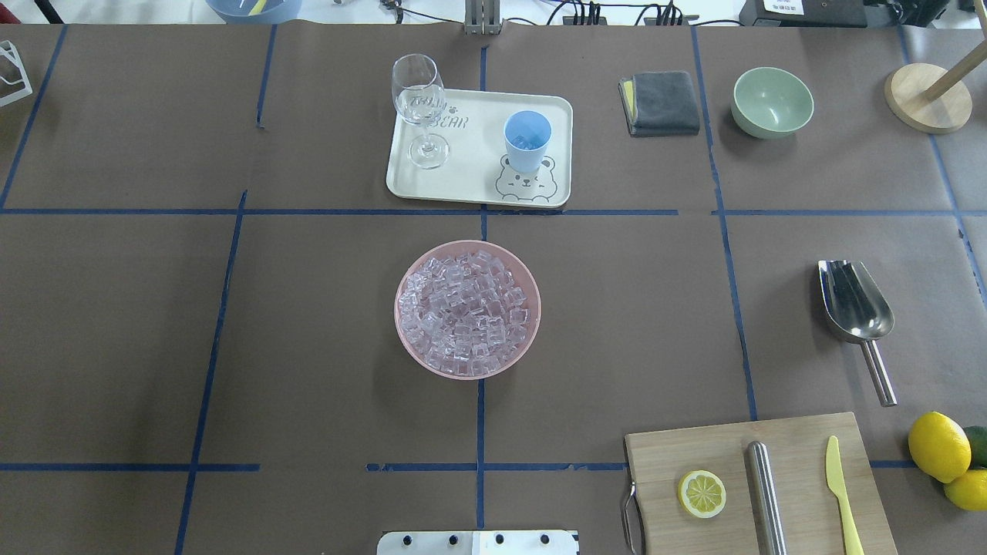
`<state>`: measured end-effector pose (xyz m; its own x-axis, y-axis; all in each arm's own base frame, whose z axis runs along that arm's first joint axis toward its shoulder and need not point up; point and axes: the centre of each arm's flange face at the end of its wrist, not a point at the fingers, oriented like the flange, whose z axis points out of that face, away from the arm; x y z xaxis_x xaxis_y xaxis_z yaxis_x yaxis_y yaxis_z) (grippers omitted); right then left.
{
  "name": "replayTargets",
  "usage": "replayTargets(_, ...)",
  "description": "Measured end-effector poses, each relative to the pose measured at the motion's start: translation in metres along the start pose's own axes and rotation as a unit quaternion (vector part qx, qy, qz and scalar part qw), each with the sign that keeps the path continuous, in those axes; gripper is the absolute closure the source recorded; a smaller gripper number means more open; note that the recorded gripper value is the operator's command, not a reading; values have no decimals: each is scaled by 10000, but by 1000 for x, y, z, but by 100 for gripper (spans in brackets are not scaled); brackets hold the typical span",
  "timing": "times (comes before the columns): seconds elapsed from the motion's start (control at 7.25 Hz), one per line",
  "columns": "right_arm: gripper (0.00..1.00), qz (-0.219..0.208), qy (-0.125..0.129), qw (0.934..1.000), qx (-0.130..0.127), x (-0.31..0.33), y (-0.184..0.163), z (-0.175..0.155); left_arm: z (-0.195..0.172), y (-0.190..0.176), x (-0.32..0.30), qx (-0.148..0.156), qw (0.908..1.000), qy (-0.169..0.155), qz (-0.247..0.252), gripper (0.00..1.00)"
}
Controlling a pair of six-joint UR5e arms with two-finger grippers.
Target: Put ice in cup with scoop
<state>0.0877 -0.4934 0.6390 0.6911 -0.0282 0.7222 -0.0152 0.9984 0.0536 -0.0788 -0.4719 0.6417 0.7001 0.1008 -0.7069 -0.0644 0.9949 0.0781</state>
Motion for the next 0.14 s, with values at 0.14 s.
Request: replayTargets(0.14,0,-3,0,10000,6,-1,-1,-1,0,0,0,3,10000,0,3,0)
